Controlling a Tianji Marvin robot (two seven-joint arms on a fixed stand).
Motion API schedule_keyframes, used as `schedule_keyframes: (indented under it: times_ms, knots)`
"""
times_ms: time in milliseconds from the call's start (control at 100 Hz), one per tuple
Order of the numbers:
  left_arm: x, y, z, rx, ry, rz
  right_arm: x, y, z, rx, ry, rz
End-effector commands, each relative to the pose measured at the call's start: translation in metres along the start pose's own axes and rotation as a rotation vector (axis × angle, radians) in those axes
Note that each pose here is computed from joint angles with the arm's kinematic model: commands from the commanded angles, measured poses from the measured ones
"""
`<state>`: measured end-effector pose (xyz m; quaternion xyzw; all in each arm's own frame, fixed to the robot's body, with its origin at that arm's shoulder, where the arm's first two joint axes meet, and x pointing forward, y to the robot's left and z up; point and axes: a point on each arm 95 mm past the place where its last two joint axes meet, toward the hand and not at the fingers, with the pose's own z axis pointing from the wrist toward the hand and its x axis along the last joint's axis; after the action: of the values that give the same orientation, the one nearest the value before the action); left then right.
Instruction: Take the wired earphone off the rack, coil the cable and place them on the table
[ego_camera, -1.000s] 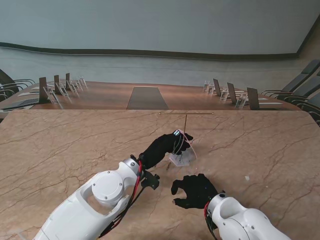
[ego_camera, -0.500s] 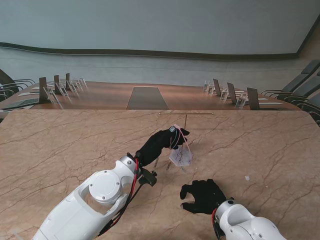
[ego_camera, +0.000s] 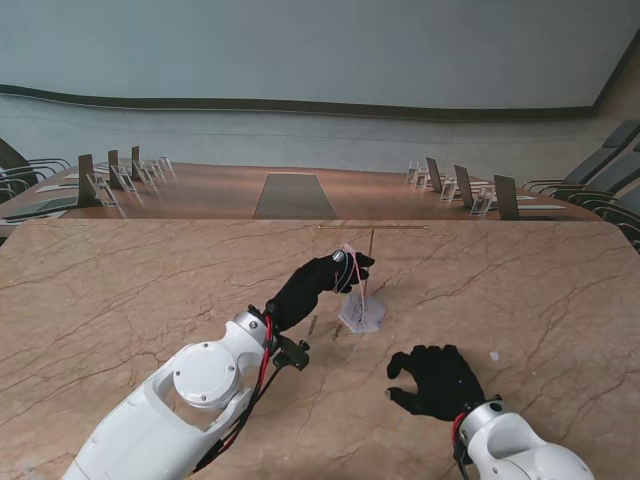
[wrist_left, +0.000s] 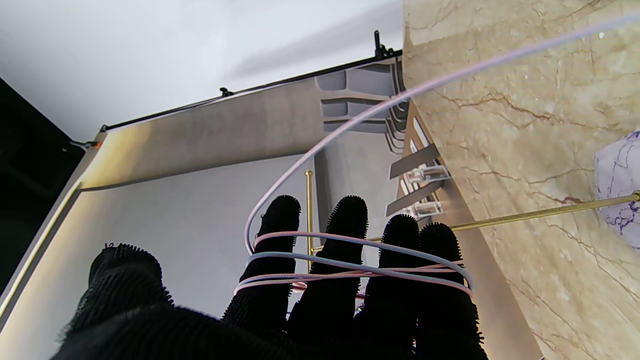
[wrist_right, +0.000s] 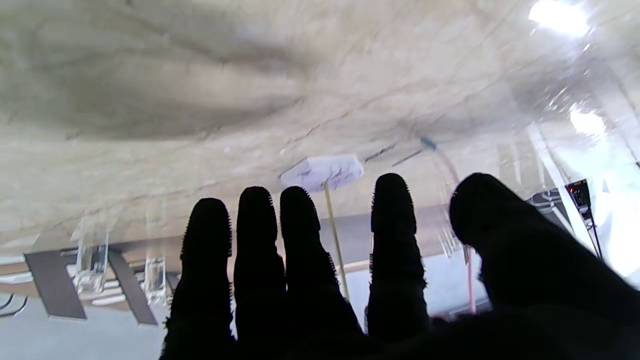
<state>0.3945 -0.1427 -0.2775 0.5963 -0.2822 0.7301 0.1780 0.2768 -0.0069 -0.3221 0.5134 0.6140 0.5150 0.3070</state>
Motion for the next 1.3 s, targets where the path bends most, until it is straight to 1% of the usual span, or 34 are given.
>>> schedule_keyframes:
  times_ms: [0,140,260,400,480,850,1160,1290]
  knots:
    - [-0.001,0.004,-0.002,-0.004,-0.001,-0.004,-0.003,0.011,0.001,-0.049,0.004,-0.007]
    - [-0.004,0.006,-0.003,-0.004,-0.01,-0.005,-0.014,0.028,0.003,-0.125,-0.002,-0.011]
    - [-0.006,0.008,-0.003,-0.007,-0.016,-0.007,-0.019,0.043,0.007,-0.174,0.015,-0.009]
    - [-0.007,0.009,-0.003,-0.011,-0.021,-0.008,-0.022,0.056,0.014,-0.204,0.043,0.034]
    - [-0.008,0.009,-0.003,-0.014,-0.023,-0.008,-0.022,0.06,0.019,-0.203,0.055,0.085]
    - [-0.009,0.009,-0.006,-0.021,-0.035,-0.002,-0.024,0.068,0.039,-0.217,0.109,0.252]
    - [-0.01,0.01,-0.005,-0.034,-0.037,-0.008,-0.027,0.064,0.057,-0.212,0.103,0.347]
    - [-0.011,0.011,-0.005,-0.041,-0.039,-0.011,-0.027,0.062,0.066,-0.206,0.103,0.4]
